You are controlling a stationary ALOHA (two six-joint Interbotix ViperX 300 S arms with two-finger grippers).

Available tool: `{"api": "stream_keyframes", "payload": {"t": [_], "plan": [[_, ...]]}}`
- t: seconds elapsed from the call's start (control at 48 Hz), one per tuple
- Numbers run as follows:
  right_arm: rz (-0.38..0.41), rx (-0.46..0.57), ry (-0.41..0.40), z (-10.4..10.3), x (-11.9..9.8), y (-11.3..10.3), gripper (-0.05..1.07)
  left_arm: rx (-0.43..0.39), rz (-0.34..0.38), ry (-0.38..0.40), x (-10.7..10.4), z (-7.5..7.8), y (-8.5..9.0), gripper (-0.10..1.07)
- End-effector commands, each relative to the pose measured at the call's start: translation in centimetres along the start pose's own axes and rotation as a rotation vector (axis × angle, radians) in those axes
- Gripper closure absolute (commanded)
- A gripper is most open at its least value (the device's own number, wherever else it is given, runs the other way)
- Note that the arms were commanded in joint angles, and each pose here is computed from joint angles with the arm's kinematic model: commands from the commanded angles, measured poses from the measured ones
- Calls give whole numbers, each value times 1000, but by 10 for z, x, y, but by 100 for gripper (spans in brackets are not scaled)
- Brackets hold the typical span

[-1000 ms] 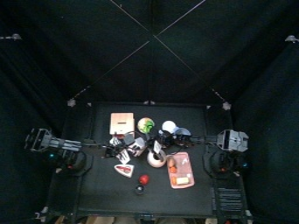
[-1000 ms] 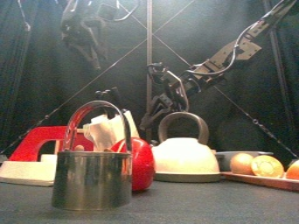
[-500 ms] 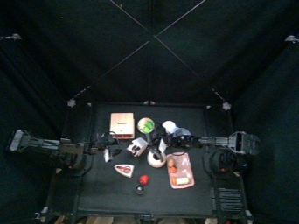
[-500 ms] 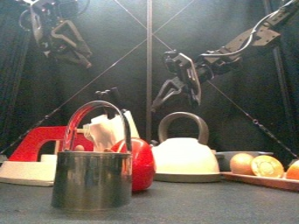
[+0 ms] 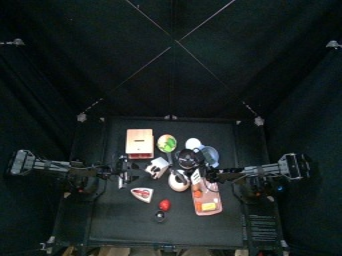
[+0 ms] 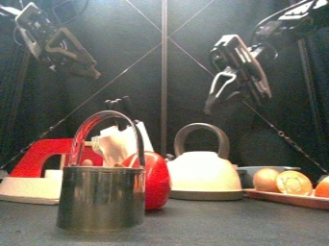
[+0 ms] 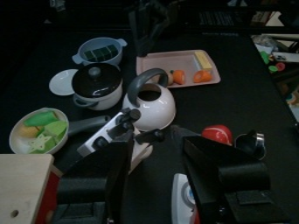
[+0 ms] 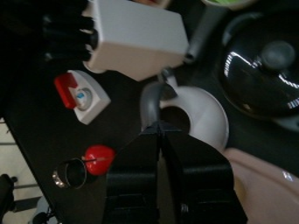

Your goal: Grab carrot top

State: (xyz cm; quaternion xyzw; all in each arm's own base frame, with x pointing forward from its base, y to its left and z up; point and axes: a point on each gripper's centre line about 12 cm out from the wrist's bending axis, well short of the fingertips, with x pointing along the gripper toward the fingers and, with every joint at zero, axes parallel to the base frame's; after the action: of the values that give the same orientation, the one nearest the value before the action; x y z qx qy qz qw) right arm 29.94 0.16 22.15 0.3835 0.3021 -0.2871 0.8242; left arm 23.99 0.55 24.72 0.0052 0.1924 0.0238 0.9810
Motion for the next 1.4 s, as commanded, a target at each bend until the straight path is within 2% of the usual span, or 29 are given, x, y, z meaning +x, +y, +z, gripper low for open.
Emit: {"api": "stream_keyframes", "payload": {"t": [0.0,0.146,0.229,0.417,0.583,0.875,1.083,1.167,1.375], "plan": [[-38,25,15,-5,-18,3,69,-2,-14,-26,0,6,-1,19],[-120,40,91,-28,-24,-3,69,-13,-53,-39,-1,4,-8,19],[-140,26,141,-45,-23,-5,69,-12,-74,-53,-1,4,-10,19],[-133,-63,215,-79,-19,-8,64,-19,-89,-54,-1,1,-12,19],[-107,-117,251,-99,-19,-14,54,-18,-97,-51,-1,-3,-13,19],[-93,-240,209,-102,-6,-18,30,-22,-91,-33,-1,-10,-11,19],[-105,-284,184,-100,1,-20,10,-35,-89,-28,-1,-12,-11,19],[-123,-288,187,-101,7,-24,6,-35,-89,-26,-1,-13,-11,19],[-129,-303,199,-103,23,-28,6,-35,-89,-25,-1,-14,-11,19]]}}
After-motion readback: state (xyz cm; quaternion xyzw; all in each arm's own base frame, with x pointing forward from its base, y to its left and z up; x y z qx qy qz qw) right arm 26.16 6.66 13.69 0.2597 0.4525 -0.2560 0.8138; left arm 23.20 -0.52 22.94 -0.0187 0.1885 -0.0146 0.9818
